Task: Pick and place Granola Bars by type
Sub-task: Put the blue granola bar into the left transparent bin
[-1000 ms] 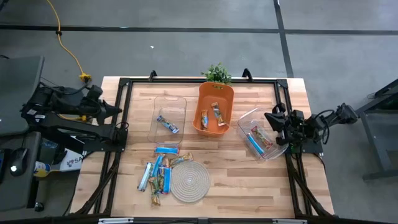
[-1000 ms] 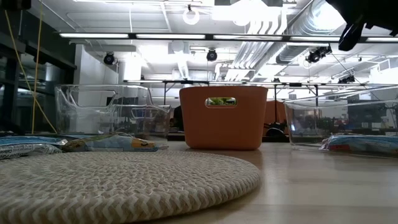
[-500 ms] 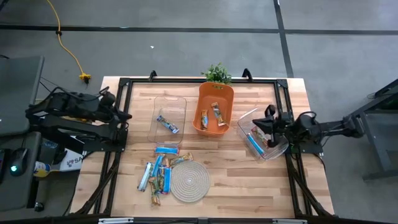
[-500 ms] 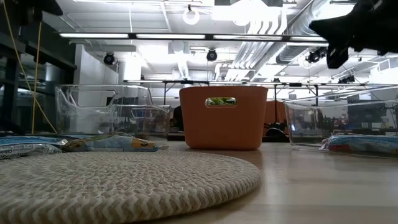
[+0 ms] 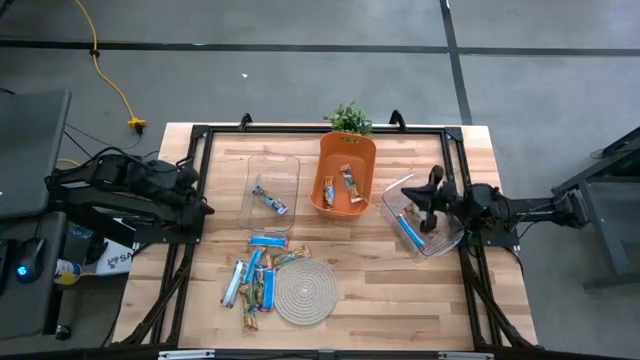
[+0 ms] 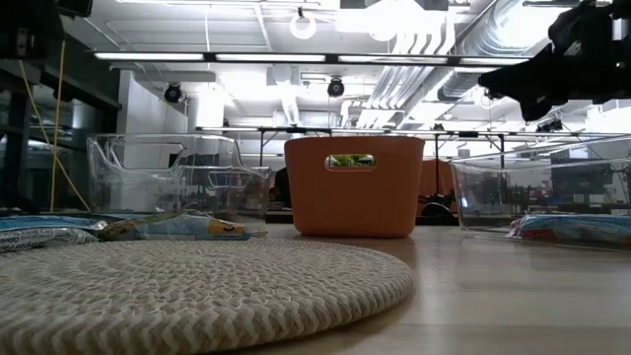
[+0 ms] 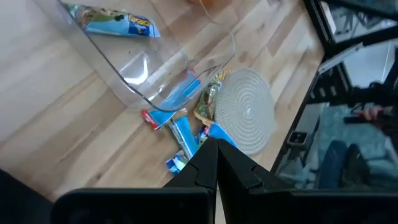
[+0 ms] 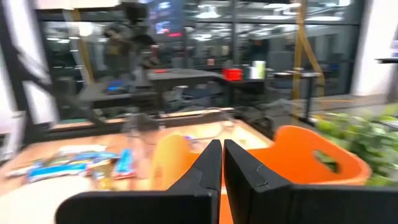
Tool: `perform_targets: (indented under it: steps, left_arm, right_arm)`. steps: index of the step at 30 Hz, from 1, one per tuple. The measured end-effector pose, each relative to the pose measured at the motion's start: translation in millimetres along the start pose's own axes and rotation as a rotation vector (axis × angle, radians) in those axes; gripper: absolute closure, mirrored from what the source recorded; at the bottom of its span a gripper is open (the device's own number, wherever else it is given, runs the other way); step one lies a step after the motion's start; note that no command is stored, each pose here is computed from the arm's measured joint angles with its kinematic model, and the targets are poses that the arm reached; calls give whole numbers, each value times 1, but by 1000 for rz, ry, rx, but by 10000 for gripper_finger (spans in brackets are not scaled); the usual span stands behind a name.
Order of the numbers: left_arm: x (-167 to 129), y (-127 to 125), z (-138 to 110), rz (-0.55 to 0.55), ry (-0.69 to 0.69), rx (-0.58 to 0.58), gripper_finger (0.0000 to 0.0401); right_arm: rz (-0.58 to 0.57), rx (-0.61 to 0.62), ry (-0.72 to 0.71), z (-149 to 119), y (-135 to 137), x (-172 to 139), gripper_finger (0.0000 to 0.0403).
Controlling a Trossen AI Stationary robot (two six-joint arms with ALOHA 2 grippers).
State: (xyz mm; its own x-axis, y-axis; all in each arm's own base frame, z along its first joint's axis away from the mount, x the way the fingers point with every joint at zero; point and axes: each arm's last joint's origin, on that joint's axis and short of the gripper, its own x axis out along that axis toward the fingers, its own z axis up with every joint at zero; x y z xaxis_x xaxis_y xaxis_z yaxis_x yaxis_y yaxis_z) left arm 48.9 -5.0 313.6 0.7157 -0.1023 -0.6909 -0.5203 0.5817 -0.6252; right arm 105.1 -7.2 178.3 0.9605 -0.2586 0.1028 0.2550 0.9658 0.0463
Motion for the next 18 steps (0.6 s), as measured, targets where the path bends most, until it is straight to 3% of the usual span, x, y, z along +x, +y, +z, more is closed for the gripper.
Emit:
perform_targets:
  steps: [5,10,18]
  left_arm:
    - [0,0,0,5,-10,-108,400]
    - [0,0,0,0,-4,-185,400]
    - [8,-15,7,-101,39,-178,400]
  right_arm:
    - [-114,-2,2,0,-3,0,402]
    - [-155,-2,1,0,-4,0,402]
    - [-149,-2,1,0,-4,0,402]
